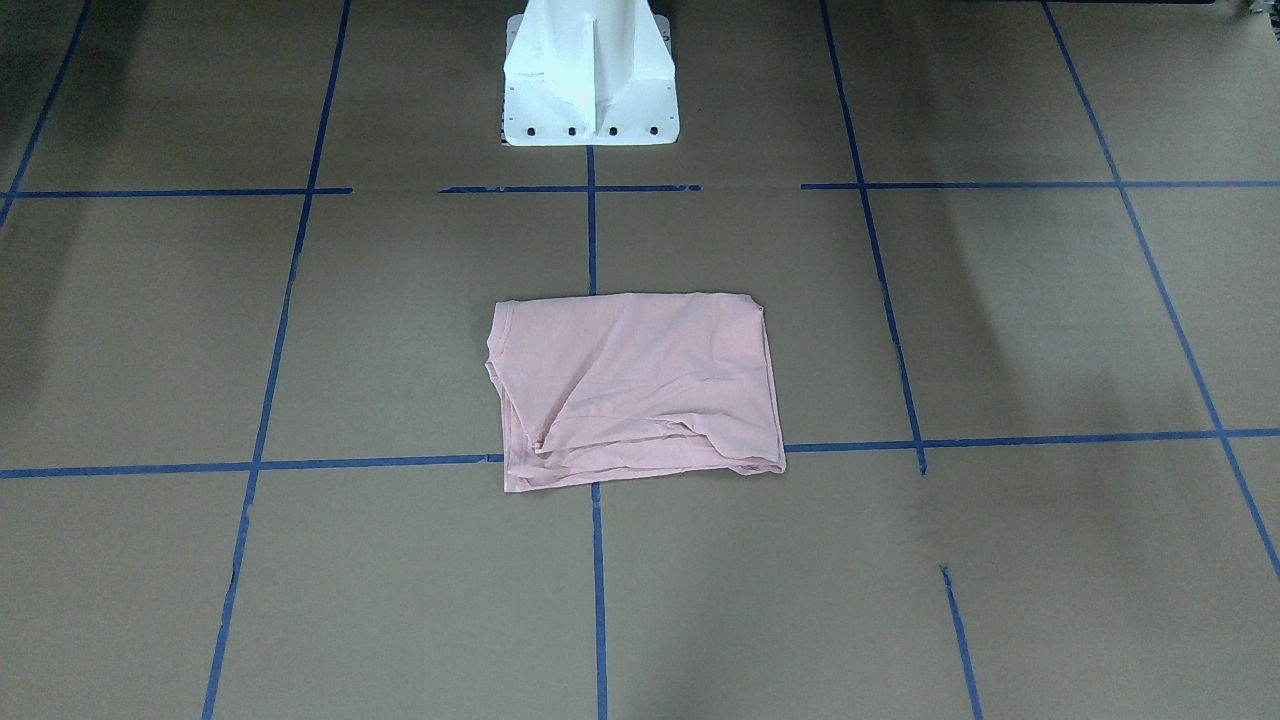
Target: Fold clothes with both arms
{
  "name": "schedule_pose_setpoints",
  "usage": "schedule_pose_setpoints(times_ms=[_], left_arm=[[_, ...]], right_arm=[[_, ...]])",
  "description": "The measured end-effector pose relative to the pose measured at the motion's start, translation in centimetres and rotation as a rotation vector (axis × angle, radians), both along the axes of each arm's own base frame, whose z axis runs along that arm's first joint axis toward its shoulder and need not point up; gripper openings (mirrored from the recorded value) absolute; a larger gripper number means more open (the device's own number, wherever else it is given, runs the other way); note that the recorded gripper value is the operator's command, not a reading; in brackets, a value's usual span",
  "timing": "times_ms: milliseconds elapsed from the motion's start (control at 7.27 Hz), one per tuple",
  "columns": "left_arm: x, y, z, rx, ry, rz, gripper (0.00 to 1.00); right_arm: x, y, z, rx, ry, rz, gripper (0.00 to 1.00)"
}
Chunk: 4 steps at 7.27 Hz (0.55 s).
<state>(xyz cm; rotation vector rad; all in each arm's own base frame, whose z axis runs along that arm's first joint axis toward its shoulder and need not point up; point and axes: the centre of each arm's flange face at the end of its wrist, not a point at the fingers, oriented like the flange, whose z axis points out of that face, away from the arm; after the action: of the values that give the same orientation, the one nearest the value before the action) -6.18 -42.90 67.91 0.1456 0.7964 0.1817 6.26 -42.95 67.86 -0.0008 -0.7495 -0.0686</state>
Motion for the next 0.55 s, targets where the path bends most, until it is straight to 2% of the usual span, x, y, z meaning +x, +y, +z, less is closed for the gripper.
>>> schedule_pose_setpoints(times_ms=[550], left_arm=[[-0.01, 0.0, 0.01, 0.0, -0.002, 0.001, 1.0]], right_arm=[[0.01, 0.39, 0.3, -0.006, 0.0, -0.001, 1.0]])
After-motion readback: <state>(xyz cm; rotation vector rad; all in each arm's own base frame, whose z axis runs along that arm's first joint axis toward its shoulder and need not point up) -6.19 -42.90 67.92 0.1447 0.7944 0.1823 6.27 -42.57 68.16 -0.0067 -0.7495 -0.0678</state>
